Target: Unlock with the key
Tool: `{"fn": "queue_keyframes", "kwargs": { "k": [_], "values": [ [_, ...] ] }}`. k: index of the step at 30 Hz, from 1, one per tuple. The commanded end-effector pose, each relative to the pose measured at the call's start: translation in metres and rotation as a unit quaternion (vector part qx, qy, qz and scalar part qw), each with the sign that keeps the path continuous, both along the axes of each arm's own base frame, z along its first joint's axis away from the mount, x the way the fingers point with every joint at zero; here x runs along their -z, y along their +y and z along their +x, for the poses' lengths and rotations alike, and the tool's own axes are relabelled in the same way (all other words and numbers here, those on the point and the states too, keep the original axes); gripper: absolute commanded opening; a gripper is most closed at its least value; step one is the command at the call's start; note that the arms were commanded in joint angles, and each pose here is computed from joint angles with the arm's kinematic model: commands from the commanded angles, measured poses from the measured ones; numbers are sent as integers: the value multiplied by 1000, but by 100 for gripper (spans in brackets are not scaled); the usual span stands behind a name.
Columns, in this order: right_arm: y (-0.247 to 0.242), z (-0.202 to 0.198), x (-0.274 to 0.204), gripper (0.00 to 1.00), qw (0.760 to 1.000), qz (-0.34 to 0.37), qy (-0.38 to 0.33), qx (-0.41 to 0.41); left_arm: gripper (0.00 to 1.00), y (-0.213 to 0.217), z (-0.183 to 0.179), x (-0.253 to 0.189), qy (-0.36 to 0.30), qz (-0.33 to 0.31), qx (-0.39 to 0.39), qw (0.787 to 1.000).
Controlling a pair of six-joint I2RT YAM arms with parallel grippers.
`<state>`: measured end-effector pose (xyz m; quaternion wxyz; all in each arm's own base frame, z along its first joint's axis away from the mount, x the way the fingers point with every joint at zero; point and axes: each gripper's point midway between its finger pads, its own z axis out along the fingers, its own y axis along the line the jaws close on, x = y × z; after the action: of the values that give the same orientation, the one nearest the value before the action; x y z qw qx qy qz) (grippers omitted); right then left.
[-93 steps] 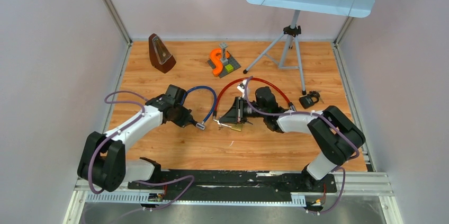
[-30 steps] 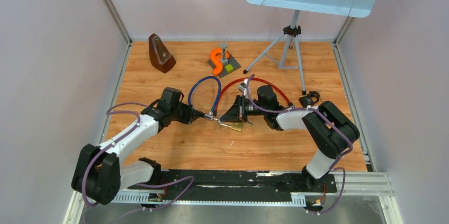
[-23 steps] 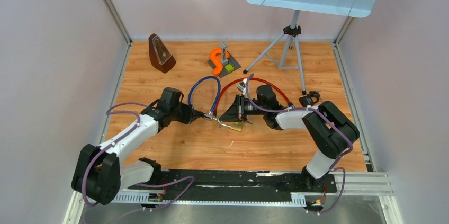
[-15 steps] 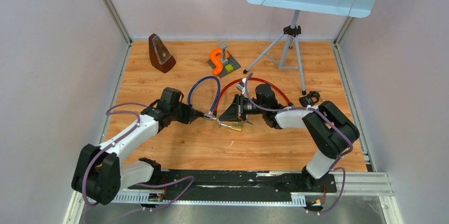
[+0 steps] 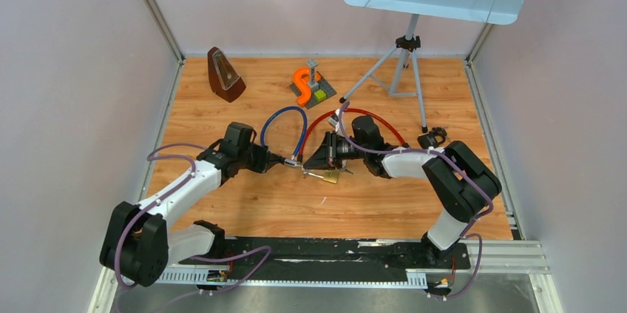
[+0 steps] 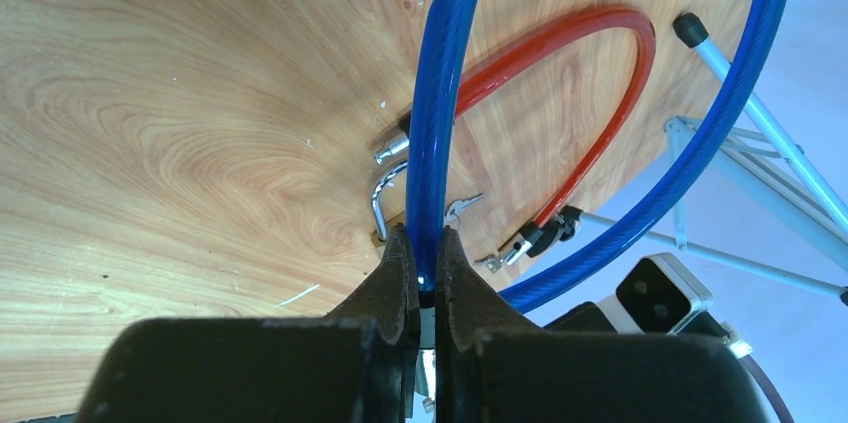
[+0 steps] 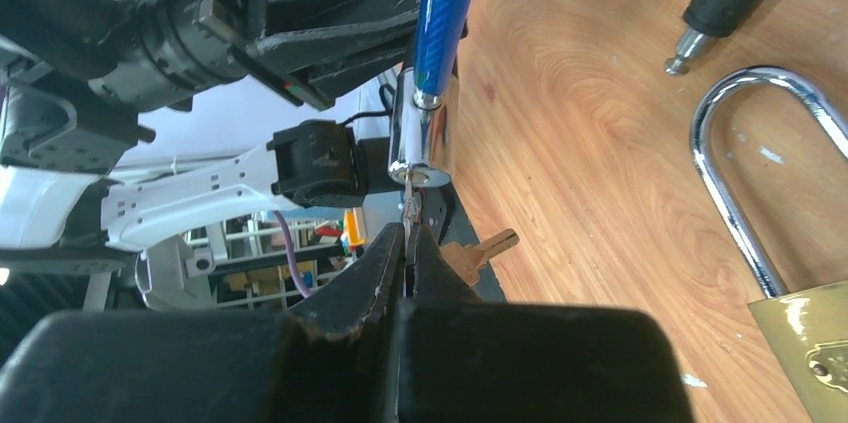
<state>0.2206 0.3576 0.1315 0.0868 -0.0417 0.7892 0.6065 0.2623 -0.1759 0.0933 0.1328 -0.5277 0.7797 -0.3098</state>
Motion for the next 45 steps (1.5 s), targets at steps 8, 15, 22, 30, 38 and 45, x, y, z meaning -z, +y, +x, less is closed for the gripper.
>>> {"fn": "queue_keyframes", "kwargs": {
  "k": [8,15,22,30,38,45],
  "values": [
    [10,24,-9,0,997,-9,-48,58,0,-26,5,-45,-79,-41,6,996],
    [15,27,-16,0,996,17,-60,58,0,-41,-1,-52,-97,-54,27,993],
    [12,21,-7,0,998,21,18,50,0,-29,6,-64,-172,-57,3,983],
    [5,21,-2,16,998,-3,-10,55,0,-3,0,-55,-167,-2,-17,986],
    [-15,29,-25,47,985,-58,-142,80,0,9,-3,-30,-111,51,-11,993],
    [-33,16,-43,68,873,-147,-463,40,0,13,1,-35,-105,84,7,991]
  ]
}}
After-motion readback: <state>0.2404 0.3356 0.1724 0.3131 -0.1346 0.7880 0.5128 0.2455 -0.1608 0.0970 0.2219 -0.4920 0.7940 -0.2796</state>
